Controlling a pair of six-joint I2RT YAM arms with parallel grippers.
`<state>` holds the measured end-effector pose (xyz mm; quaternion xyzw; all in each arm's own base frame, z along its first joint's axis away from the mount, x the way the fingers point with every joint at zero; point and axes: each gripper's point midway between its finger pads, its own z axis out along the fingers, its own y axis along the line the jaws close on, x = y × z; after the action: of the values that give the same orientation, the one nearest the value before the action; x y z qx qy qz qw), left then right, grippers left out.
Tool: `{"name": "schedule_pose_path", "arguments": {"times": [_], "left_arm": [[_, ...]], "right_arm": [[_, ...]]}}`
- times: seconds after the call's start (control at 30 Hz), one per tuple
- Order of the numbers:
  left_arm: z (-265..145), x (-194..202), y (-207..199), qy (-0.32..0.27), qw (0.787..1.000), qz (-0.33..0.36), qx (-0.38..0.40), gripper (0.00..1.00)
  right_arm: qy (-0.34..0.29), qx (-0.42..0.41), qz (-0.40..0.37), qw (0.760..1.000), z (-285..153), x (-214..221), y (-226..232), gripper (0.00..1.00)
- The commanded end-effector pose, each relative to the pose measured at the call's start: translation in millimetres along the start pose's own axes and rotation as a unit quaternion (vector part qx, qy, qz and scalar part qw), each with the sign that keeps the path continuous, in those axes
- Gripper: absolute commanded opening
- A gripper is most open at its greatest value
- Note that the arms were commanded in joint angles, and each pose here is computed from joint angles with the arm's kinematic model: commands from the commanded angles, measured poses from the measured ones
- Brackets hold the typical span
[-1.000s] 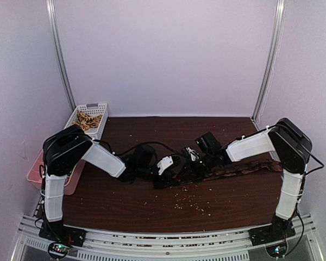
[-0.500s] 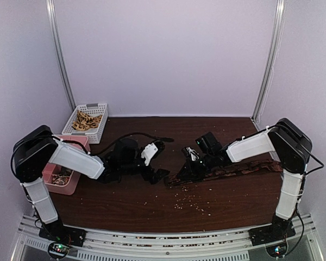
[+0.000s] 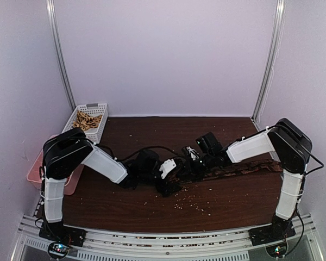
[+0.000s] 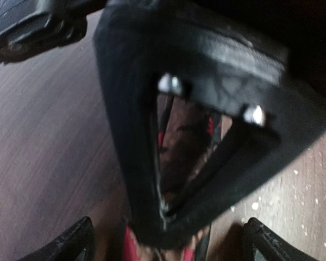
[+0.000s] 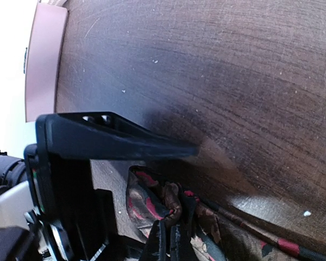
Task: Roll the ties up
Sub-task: Roll the tie at the center of the board.
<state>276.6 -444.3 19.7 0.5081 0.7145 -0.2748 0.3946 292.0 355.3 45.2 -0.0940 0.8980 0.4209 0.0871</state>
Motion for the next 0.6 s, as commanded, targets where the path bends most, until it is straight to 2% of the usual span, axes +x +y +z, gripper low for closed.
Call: {"name": "schedule_pose_path", "arguments": {"times": [0.0, 0.1, 0.13, 0.33, 0.47, 0.57], "left_arm": [[15.3, 11.7, 0.6, 0.017, 1.0, 0.015, -0.002, 0.91], [12.8, 19.0, -0.3, 0.033, 0.999, 0.026, -0.002, 0.61], [9.3, 20.5, -0.9, 0.034, 0.999, 0.029, -0.002, 0.55], [-18.8, 46.4, -5.7, 0.069, 0.997, 0.029, 0.034, 0.32], [-28.1, 48.9, -6.2, 0.078, 0.995, 0.038, 0.046, 0.29], [-27.7, 43.5, -10.9, 0.07, 0.995, 0.042, 0.062, 0.37]], "right_arm": [[0.0, -0.013, 0.011, 1.0, 3.1, 2.3, 0.2, 0.0], [0.0, -0.021, 0.015, 1.0, 2.7, 2.9, 2.7, 0.0], [-0.001, -0.023, 0.016, 1.0, 2.2, 2.8, 3.3, 0.0], [-0.005, -0.043, 0.022, 0.999, -1.2, 4.2, 12.4, 0.0], [0.005, -0.034, 0.02, 0.999, 5.8, 6.8, 6.0, 0.0], [0.009, -0.022, 0.019, 1.0, 14.4, 7.6, -4.7, 0.0]]}}
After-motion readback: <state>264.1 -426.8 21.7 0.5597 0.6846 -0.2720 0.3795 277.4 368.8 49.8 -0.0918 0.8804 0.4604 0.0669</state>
